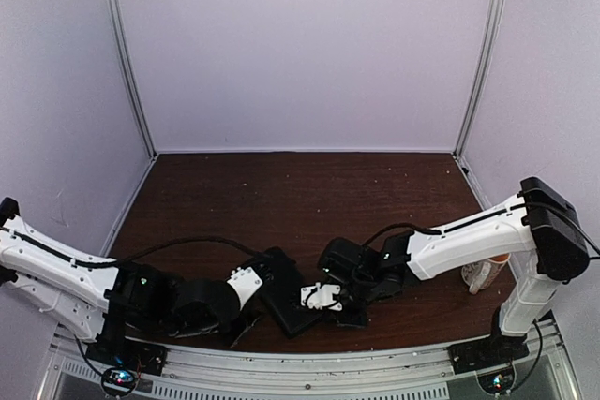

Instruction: Sort the hair-cutting tools

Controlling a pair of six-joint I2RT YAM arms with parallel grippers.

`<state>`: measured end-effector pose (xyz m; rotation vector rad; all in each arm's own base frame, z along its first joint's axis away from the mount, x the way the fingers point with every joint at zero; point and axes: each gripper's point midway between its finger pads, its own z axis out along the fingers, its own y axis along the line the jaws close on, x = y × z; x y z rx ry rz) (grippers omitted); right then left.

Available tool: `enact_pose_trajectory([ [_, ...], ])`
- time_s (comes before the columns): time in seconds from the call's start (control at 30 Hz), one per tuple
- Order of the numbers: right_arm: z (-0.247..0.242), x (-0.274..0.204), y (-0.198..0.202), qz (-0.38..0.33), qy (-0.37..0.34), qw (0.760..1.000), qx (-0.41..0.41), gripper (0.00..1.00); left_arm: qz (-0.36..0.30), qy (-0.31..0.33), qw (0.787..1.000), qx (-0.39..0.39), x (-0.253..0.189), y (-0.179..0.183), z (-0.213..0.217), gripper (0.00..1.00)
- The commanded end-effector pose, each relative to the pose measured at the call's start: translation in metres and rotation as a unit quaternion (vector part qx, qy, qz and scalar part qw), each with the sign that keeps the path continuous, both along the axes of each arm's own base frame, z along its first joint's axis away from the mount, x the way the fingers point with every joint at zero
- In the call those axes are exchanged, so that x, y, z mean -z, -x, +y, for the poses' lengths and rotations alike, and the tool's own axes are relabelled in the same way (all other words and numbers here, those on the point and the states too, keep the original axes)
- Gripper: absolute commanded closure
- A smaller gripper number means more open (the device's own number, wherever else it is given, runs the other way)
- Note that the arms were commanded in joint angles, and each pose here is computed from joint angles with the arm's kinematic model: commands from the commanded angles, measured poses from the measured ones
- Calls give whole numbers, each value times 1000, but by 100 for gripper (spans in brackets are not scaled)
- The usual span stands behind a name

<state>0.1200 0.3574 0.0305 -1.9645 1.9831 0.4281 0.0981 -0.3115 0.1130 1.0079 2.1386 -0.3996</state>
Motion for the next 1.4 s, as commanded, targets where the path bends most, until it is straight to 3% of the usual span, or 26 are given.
enact_pose_trajectory([
  [0.0, 43, -22, -6, 12, -52, 999, -5, 100, -98, -33, 994, -22, -24, 5, 9, 64],
  [0.17, 71, -30, -9, 36, -66, 997, -3, 100, -131, -109, 985, 19, -6, 22, -8, 69],
  [0.43, 74, -26, -2, 59, -68, 996, -6, 100, -182, -215, 959, 1, 15, 12, -15, 62],
  [0.77, 76, -25, 3, 72, -70, 995, -9, 100, -177, -264, 948, -5, 43, -2, -8, 62],
  [1.1, 77, -22, 6, 79, -69, 994, -8, 100, -166, -272, 948, 1, 57, -13, -10, 65],
  [1.23, 77, -24, 7, 84, -71, 994, -6, 100, -181, -226, 957, 14, 36, -1, -14, 61],
  [1.37, 78, -26, 7, 85, -73, 994, -6, 100, -151, -174, 972, 51, 36, 14, -9, 59],
])
